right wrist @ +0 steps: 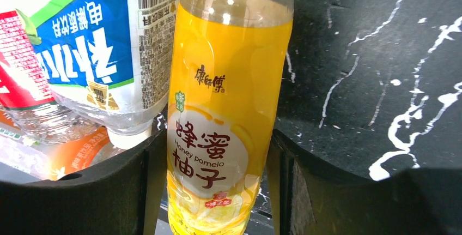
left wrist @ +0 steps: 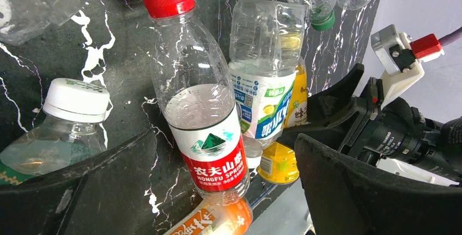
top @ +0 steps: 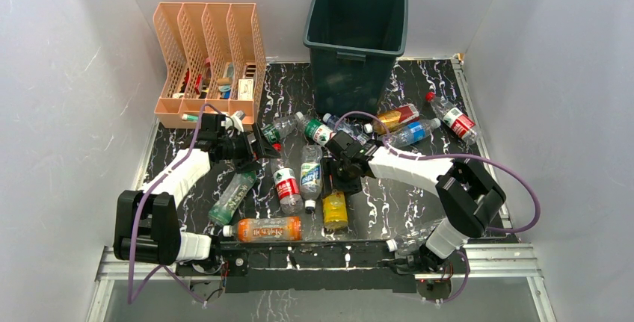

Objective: Put the plastic bottles in the bin
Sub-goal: Pick up the plastic bottle at the center of the board.

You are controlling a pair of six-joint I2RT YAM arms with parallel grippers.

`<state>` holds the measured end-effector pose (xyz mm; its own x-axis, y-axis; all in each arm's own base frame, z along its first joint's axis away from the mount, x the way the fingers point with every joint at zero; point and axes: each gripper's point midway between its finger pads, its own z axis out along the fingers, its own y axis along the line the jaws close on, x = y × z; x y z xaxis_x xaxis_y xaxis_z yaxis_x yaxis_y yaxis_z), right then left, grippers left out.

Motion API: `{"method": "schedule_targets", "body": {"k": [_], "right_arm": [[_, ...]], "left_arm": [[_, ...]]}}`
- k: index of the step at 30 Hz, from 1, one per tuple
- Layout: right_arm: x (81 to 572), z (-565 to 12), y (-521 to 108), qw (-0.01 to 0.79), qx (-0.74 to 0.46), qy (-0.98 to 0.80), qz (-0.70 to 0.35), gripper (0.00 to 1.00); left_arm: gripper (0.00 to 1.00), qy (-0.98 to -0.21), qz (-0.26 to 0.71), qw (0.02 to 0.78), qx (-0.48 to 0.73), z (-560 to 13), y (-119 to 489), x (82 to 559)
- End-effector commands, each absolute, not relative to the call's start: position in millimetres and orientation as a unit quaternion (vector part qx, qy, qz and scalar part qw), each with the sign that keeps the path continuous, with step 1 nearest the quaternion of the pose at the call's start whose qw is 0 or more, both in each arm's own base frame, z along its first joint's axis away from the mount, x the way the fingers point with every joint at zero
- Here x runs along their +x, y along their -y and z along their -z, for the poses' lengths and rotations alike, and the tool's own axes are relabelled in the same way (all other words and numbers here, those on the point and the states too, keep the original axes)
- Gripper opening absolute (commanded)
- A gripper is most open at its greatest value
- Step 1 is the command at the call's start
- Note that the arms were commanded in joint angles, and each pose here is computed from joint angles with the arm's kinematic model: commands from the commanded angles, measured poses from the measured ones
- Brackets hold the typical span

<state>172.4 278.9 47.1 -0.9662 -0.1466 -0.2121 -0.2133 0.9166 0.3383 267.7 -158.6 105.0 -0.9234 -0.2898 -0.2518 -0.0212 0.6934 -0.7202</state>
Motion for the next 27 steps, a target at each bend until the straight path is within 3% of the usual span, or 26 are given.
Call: {"method": "schedule_targets", "body": {"k": [1,27], "right_arm": [[189,-70,-277,0.137,-0.108,-0.970,-0.170,0.44],[215,-140,-304,0.244,-0.147,-0.925,-0.251,0.39]], "left_arm": [[0.98,-0.897,0.392,0.192,-0.070,-121,162,271],[0.98,-0.897,0.392,0.192,-0.072,-118,162,272]]}}
